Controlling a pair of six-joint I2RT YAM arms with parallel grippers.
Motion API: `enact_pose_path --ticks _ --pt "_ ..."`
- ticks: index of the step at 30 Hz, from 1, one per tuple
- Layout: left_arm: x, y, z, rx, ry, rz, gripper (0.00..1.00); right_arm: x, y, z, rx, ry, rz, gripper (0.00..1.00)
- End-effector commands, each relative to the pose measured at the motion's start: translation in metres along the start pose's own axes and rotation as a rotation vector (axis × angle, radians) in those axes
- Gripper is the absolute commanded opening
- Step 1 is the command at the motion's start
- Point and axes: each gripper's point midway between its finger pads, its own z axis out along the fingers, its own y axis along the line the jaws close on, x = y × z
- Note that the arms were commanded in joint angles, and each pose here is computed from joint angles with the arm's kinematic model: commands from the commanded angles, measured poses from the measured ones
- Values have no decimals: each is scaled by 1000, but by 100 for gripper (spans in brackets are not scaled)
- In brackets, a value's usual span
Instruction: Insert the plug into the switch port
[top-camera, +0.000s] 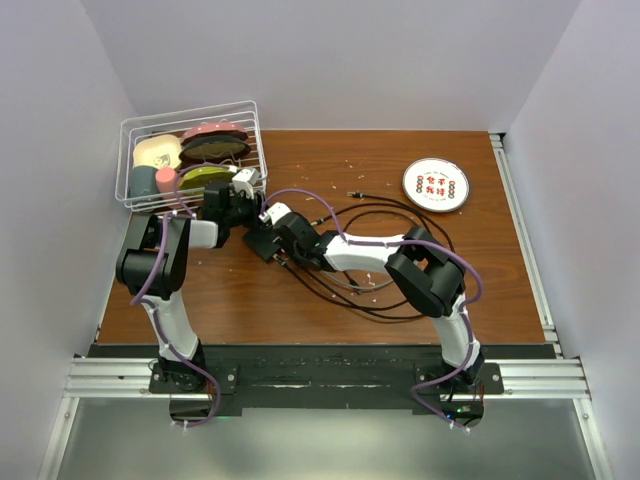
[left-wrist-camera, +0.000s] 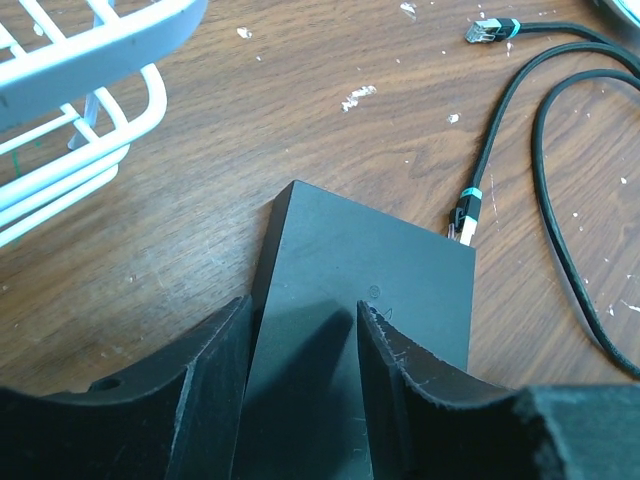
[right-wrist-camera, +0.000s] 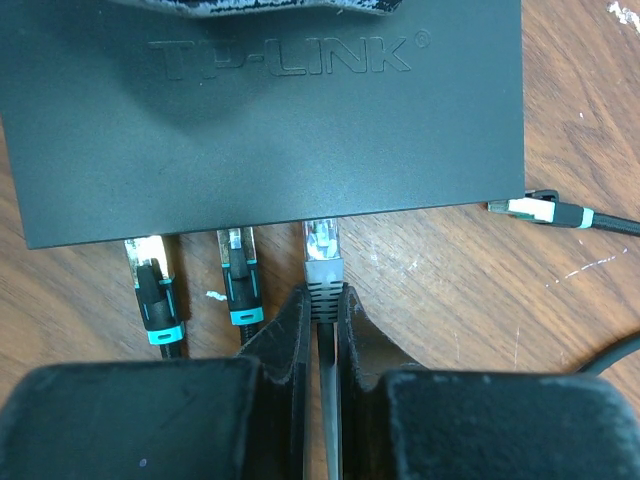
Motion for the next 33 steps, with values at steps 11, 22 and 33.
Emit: enact_pose_path --ticks 11,22,33 --pt "104 -28 -21 67 347 -377 38 -40 0 15 11 -173 127 0" --pt "123 -32 -20 53 408 -380 27 -67 -7 15 10 -272 175 0" --pt "136 -37 -19 66 452 -396 0 -80 -6 20 -12 -317 158 0"
